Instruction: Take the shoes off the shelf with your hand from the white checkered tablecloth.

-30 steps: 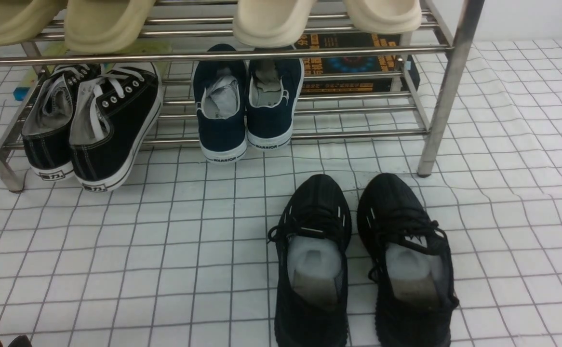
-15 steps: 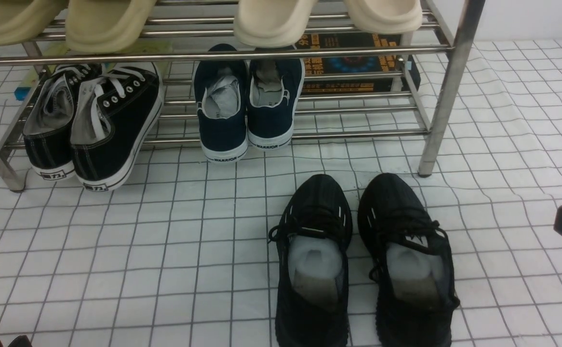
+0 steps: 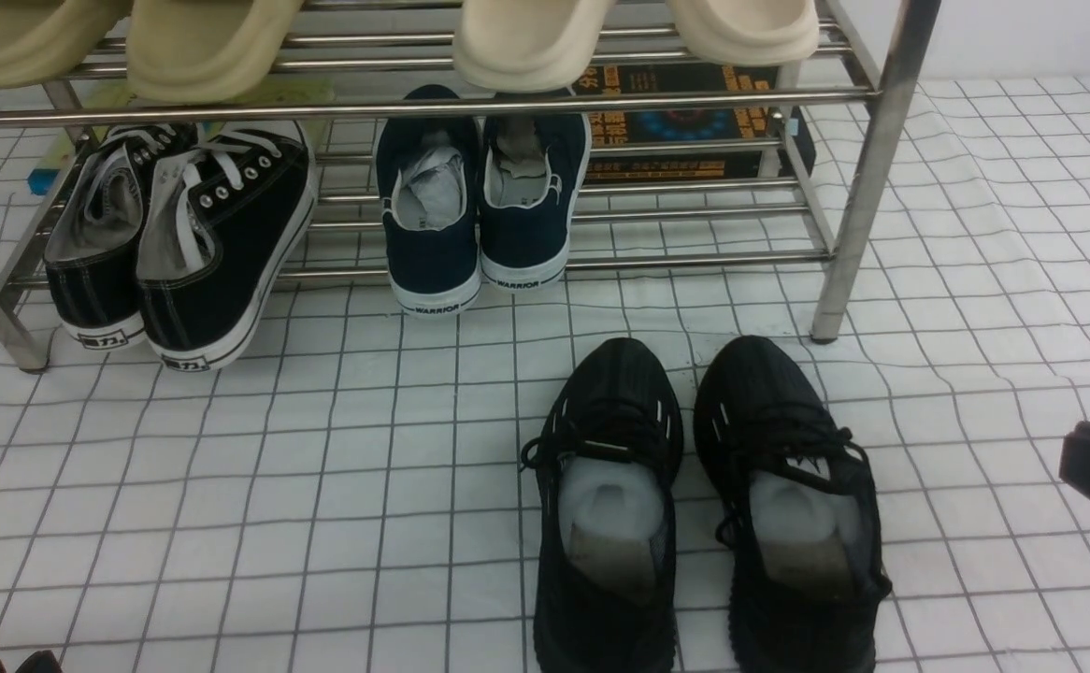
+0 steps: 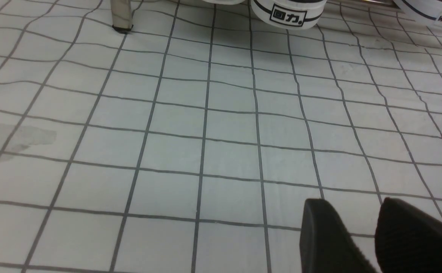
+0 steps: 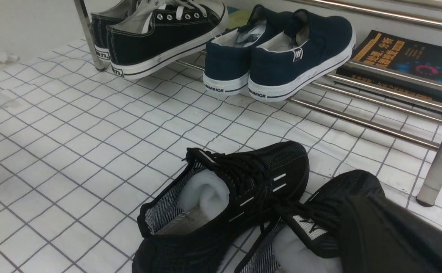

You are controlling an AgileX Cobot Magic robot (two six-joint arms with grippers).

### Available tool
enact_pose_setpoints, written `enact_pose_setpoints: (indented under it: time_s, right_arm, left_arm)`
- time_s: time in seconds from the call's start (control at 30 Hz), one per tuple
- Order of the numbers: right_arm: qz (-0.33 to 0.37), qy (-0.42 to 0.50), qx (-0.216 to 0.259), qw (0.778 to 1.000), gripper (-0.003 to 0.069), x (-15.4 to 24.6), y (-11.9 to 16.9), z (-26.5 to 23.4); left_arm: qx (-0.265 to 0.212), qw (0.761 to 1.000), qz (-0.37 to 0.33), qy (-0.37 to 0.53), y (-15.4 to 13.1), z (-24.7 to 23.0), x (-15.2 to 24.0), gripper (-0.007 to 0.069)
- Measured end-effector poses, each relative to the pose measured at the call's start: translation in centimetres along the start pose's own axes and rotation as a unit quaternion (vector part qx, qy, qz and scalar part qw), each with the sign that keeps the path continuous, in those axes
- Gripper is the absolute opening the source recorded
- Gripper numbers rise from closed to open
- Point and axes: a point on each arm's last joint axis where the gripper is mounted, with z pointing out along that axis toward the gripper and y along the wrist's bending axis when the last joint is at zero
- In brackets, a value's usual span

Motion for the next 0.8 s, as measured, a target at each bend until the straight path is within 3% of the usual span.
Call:
enact_pose_setpoints:
  time_s: [0.2, 0.4, 0.43, 0.5, 0.67, 0.8]
  right_arm:
    - [-0.004, -0.009, 0.014, 1.000, 0.0000, 1.7, -0.4, -0.4]
    - [0.038, -0.022, 0.153, 0.987, 0.0003, 7.7, -2.8, -1.8]
    - [0.038, -0.018, 0.158, 0.986, 0.0003, 8.2, -2.9, -1.8]
    - [0.083, -0.030, 0.221, 0.971, 0.0003, 10.4, -3.6, -2.6]
    - [0.114, -0.016, 0.299, 0.947, 0.0006, 13.7, -4.2, -3.4]
    - [0.117, -0.006, 0.330, 0.937, 0.0011, 14.1, -4.2, -3.9]
  left_arm:
    - [0.000, 1.000, 0.000, 0.000, 0.0, 0.0, 0.0, 0.0239]
    - [0.000, 1.000, 0.000, 0.000, 0.0, 0.0, 0.0, 0.0239]
    - [0.000, 1.000, 0.000, 0.000, 0.0, 0.0, 0.0, 0.0239]
    - [0.000, 1.000, 0.000, 0.000, 0.0, 0.0, 0.0, 0.0239]
    - [0.000, 1.000, 0.000, 0.000, 0.0, 0.0, 0.0, 0.0239]
    - [0.000, 1.000, 0.000, 0.000, 0.0, 0.0, 0.0, 0.0239]
